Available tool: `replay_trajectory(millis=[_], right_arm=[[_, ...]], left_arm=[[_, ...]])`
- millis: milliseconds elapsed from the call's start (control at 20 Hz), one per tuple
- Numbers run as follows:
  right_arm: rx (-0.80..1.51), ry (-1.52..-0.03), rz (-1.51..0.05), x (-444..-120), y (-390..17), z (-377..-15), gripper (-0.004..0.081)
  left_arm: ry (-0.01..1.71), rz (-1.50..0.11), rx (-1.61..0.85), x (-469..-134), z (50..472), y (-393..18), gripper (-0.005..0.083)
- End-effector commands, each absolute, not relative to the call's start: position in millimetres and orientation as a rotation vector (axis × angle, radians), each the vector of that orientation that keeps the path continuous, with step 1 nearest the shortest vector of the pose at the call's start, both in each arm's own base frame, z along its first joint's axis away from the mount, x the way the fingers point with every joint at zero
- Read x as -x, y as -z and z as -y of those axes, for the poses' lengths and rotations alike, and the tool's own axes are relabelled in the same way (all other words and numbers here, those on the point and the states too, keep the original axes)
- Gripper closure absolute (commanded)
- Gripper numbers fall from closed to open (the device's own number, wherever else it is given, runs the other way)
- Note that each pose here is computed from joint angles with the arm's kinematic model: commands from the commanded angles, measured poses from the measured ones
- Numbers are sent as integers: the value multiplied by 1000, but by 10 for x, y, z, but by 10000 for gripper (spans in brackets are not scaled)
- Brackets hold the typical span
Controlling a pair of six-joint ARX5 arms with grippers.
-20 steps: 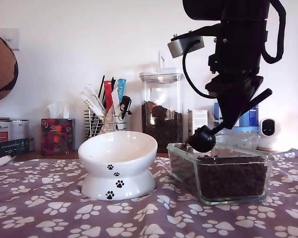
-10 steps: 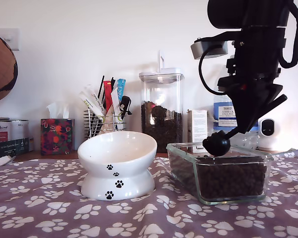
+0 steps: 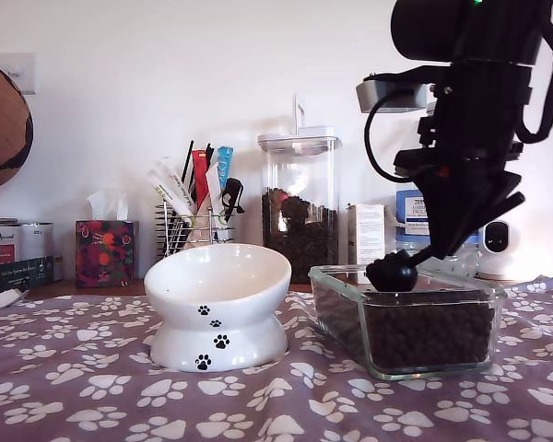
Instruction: Measure one spoon of cat food and pour it into the food bowl
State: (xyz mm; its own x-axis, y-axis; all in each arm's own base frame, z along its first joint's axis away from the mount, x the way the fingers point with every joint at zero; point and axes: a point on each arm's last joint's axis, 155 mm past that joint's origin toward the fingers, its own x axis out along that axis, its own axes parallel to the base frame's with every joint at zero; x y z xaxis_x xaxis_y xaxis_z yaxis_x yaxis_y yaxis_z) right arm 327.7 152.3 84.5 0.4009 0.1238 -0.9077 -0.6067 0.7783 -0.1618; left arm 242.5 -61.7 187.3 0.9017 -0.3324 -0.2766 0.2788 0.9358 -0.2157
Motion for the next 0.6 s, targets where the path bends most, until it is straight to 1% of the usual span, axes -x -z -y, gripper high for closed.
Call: replay_trajectory(millis=[0, 250, 550], right_arm=[[490, -493, -1004, -3248, -1006, -1522, 782], [429, -501, -900, -3202, -1215, -1556, 782], [383, -521, -887, -3154, -1223, -1613, 782]], left_arm=[[324, -317, 169, -2426, 630, -1862, 793], [325, -317, 169, -2426, 631, -1862, 793], [326, -318, 169, -2425, 633, -1862, 793]])
